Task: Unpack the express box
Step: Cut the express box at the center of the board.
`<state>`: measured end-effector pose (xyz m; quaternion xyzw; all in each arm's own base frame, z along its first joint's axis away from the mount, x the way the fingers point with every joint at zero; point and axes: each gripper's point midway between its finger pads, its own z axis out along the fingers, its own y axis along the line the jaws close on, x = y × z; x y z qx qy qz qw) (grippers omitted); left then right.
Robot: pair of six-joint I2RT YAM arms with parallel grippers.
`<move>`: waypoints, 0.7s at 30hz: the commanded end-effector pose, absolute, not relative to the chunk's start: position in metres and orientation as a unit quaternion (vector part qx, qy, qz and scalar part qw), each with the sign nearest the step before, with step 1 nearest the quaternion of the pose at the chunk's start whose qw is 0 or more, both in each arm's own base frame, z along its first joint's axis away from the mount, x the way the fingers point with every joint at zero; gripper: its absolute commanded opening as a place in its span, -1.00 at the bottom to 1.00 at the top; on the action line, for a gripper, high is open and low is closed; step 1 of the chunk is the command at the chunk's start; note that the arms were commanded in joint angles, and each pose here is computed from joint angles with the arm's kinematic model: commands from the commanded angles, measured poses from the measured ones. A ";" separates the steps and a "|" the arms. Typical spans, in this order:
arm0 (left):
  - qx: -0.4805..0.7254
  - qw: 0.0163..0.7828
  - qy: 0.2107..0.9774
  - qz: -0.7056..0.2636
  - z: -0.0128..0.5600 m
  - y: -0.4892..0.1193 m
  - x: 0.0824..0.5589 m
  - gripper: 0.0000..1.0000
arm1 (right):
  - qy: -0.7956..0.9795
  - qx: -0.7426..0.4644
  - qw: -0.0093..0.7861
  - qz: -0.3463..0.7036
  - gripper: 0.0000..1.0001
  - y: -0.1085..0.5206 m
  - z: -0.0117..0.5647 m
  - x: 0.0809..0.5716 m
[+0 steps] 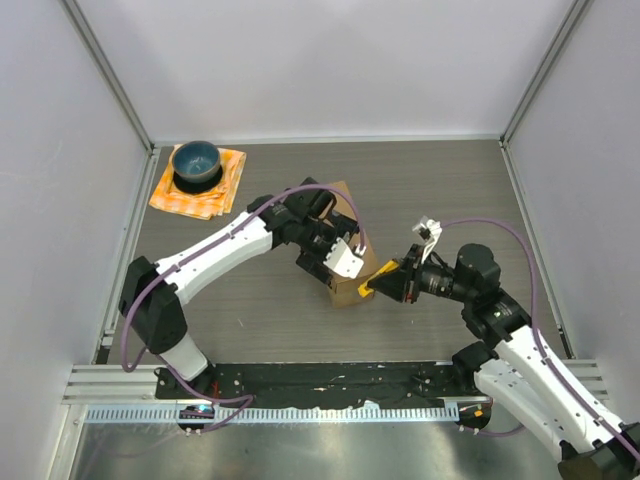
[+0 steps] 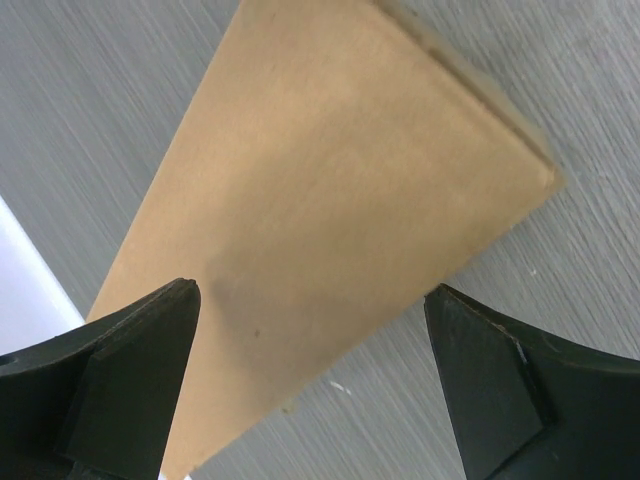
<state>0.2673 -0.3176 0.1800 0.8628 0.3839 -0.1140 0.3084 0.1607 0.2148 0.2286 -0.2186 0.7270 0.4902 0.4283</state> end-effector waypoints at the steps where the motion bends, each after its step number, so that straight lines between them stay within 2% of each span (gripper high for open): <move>1: 0.841 0.397 0.357 -0.090 0.200 -0.345 0.272 1.00 | 0.719 -0.228 0.430 0.495 -0.98 0.228 0.225 0.156; 5: 0.830 0.426 0.354 -0.063 0.181 -0.353 0.278 0.99 | 0.727 -0.237 0.438 0.472 -0.98 0.239 0.214 0.155; 8: 0.816 0.419 0.393 -0.063 0.177 -0.358 0.286 1.00 | 0.729 -0.245 0.459 0.445 -0.98 0.244 0.207 0.157; 14: 0.814 0.354 0.457 -0.058 0.147 -0.330 0.290 1.00 | 0.717 -0.249 0.531 0.377 -0.98 0.244 0.191 0.162; 21: 0.800 0.321 0.504 -0.052 0.132 -0.285 0.289 1.00 | 0.674 -0.231 0.628 0.312 -0.98 0.226 0.200 0.174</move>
